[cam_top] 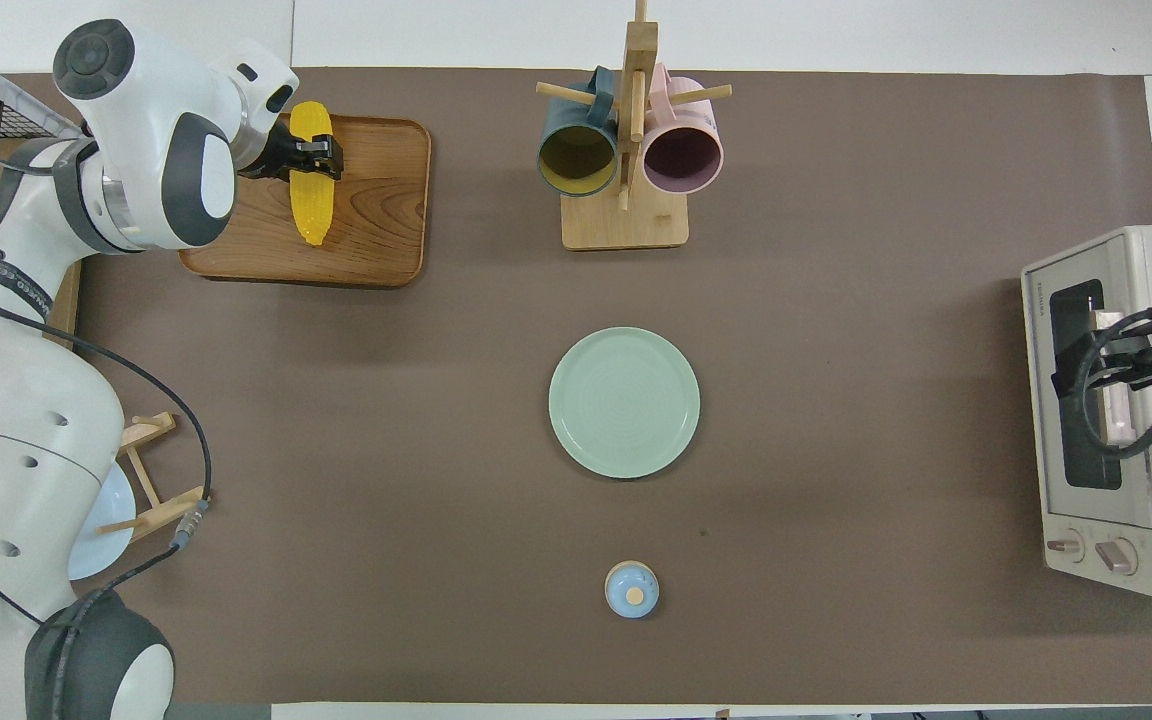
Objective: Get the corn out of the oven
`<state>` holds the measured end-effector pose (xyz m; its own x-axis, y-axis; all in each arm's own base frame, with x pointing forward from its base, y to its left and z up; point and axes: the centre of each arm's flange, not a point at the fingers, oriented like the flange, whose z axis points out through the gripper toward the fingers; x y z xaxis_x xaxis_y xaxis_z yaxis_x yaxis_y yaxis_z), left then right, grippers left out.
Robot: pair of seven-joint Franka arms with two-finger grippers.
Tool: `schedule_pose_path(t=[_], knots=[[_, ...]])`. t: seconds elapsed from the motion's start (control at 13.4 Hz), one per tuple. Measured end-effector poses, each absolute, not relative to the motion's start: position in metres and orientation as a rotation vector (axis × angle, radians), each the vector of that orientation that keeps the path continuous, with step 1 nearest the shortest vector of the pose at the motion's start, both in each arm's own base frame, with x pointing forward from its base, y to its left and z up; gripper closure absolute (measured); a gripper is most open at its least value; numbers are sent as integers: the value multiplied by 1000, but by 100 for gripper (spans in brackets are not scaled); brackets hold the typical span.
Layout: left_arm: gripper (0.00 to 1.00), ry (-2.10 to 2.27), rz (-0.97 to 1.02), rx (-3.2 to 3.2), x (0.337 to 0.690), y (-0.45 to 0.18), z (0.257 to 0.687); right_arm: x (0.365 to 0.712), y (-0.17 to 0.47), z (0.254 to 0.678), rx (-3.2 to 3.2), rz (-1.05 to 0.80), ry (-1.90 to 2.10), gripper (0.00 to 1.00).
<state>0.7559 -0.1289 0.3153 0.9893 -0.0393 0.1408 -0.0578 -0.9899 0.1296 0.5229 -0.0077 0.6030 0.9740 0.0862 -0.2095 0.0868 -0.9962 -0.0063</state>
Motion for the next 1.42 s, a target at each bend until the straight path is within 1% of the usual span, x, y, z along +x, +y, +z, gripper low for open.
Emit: schedule_pose_path(t=[0.07,0.15,0.22,0.45,0.6,0.9,0.97,1.12,1.27,1.42], knots=[[17,-77,219,3002,757,-126,320,523,-7,603,3119,-335,138,19],[4,-75,233,3006,759,-122,330,522,-8,603,3119,-343,136,7],[0,-70,238,3009,758,-117,344,522,-10,603,3120,-345,132,0],[0,-49,247,3016,745,-99,403,522,-13,603,3122,-345,123,0],[0,-23,246,3023,726,-82,444,522,-13,603,3122,-344,123,0],[0,-4,146,3046,685,-59,511,522,-15,603,3123,-342,116,0],[0,-15,104,3065,668,-56,535,522,-18,603,3124,-342,106,0],[0,-26,-4,3090,641,-52,562,522,-22,604,3125,-341,94,0],[0,-26,-59,3102,613,-46,593,522,-26,604,3126,-337,85,0],[0,-10,-104,3100,587,-38,611,525,-27,607,3129,-294,83,0]])
